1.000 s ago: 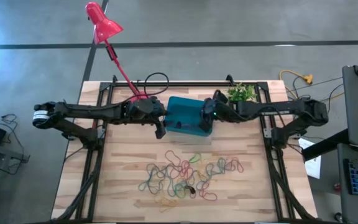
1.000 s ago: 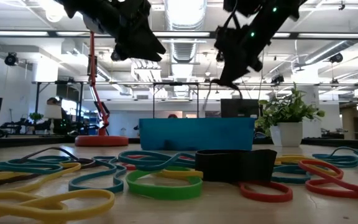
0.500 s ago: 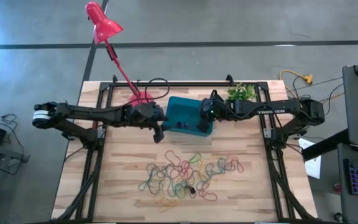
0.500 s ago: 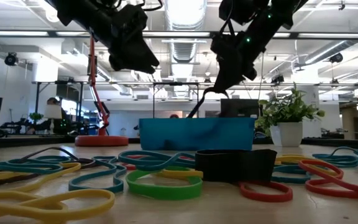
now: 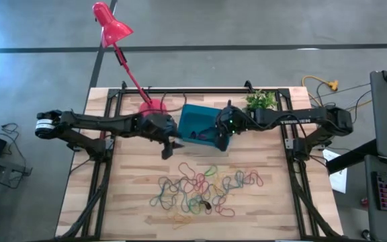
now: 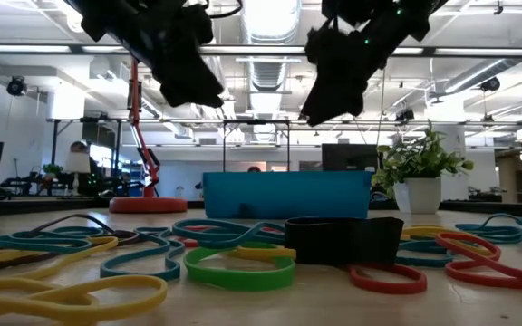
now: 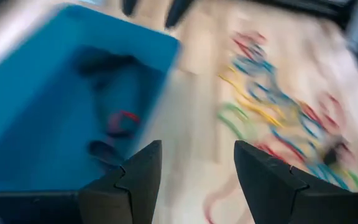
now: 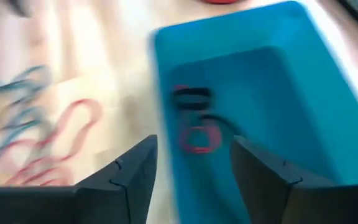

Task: Pick and place rubber bands into bin
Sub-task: Put the purple rubber band into the blue bin

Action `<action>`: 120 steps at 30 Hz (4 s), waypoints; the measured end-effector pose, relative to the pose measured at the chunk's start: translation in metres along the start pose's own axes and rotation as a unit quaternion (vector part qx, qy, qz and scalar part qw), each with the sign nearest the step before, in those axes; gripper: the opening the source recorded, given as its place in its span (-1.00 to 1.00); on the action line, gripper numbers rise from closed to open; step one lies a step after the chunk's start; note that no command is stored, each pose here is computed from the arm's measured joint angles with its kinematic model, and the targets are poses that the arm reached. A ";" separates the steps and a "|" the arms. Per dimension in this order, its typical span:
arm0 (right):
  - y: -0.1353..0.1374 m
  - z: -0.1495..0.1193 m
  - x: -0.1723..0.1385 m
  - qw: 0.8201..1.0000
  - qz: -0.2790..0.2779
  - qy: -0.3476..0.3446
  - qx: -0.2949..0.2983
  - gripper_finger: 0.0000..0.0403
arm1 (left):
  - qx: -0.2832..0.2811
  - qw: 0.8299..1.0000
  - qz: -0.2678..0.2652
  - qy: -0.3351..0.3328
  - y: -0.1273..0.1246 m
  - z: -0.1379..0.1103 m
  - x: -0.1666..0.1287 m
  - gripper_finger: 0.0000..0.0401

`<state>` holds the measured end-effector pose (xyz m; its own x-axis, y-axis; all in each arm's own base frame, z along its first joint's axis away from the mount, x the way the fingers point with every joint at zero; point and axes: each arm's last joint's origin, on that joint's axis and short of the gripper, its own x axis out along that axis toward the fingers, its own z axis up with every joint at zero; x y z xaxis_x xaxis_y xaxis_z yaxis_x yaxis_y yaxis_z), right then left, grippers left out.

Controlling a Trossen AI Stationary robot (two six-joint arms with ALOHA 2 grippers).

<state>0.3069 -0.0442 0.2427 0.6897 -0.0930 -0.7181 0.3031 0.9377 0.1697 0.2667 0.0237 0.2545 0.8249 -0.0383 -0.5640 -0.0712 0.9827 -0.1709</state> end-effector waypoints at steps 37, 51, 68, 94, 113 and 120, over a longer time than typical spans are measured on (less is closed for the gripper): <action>0.125 -0.109 -0.043 0.991 -0.026 0.120 -0.059 -0.31 | -0.072 0.947 -0.177 0.259 -0.069 -0.083 0.000 -0.08; 0.108 -0.150 -0.048 0.980 -0.101 0.157 -0.067 -0.36 | -0.238 0.928 -0.083 0.273 -0.079 -0.094 0.036 -0.08; 0.090 -0.152 -0.081 0.991 -0.097 0.074 -0.045 -0.44 | -0.268 0.915 -0.028 0.301 -0.079 -0.106 0.060 -0.24; 0.084 -0.160 -0.077 0.990 -0.110 0.079 -0.040 -0.62 | -0.236 0.940 -0.041 0.242 -0.082 -0.085 0.047 -1.00; 0.085 -0.158 -0.076 0.992 -0.113 0.060 -0.013 -0.66 | -0.045 0.994 -0.085 -0.052 -0.086 0.009 -0.006 -1.00; 0.086 -0.157 -0.076 0.992 -0.110 0.054 0.009 -0.64 | -0.003 0.991 -0.048 -0.124 -0.071 0.028 -0.004 -1.00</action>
<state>0.1770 0.0960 0.2059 0.5314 -0.2568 -0.8072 0.4508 0.8926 0.0128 0.2844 -0.0405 0.2911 0.9405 -0.0848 -0.3290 0.0113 0.9756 -0.2191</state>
